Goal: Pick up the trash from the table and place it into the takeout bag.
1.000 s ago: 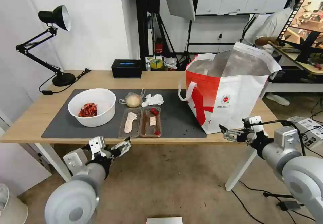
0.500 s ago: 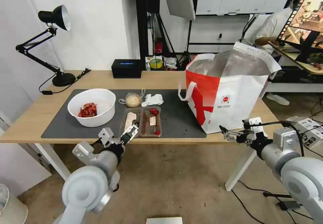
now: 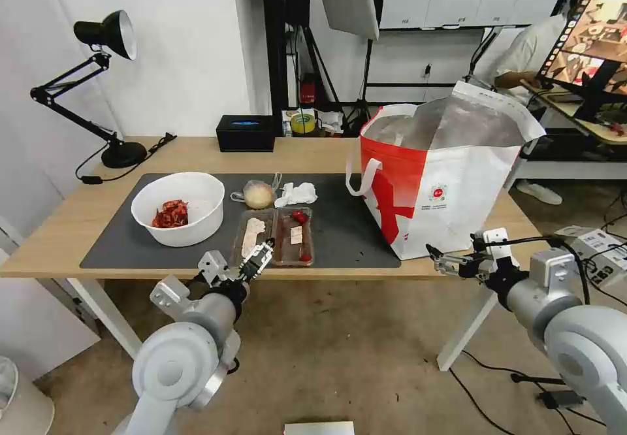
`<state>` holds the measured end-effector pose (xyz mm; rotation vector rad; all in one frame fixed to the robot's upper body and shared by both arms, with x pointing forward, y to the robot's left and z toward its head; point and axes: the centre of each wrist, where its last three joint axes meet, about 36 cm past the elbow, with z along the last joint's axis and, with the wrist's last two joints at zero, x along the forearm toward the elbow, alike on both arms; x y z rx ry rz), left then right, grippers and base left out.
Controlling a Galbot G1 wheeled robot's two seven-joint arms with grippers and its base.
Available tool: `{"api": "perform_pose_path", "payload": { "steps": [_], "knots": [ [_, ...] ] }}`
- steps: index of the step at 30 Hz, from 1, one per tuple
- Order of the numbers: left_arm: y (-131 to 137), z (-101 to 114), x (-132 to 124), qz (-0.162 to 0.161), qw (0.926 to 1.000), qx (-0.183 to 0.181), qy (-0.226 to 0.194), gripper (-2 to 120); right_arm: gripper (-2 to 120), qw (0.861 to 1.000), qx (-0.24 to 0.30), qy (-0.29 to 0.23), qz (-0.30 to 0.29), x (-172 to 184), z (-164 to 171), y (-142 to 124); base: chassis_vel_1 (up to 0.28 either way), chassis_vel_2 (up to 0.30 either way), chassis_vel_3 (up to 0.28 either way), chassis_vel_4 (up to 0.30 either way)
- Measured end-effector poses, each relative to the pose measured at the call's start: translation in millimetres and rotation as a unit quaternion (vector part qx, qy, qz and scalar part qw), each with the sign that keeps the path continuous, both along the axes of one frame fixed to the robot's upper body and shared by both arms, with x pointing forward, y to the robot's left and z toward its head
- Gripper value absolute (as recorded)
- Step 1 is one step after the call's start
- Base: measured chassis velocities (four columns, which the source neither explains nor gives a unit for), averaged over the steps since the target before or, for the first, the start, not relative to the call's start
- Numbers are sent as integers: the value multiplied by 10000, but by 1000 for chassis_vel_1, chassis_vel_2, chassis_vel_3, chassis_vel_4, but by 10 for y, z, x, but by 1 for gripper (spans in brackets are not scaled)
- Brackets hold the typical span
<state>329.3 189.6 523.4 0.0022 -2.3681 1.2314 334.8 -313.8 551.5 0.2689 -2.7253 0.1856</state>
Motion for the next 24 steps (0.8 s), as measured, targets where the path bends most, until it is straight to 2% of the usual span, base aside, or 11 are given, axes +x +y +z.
{"api": "perform_pose_path", "payload": {
  "steps": [11,24],
  "knots": [
    [-3,-12,-14,-47,10000,-46,38,100,100,10000,14,-8,-22,-6,-5,5,0,0,0,0],
    [-32,-121,97,-61,9998,-60,164,100,100,10000,20,8,-35,3,-19,1,0,0,0,0]
  ]
}}
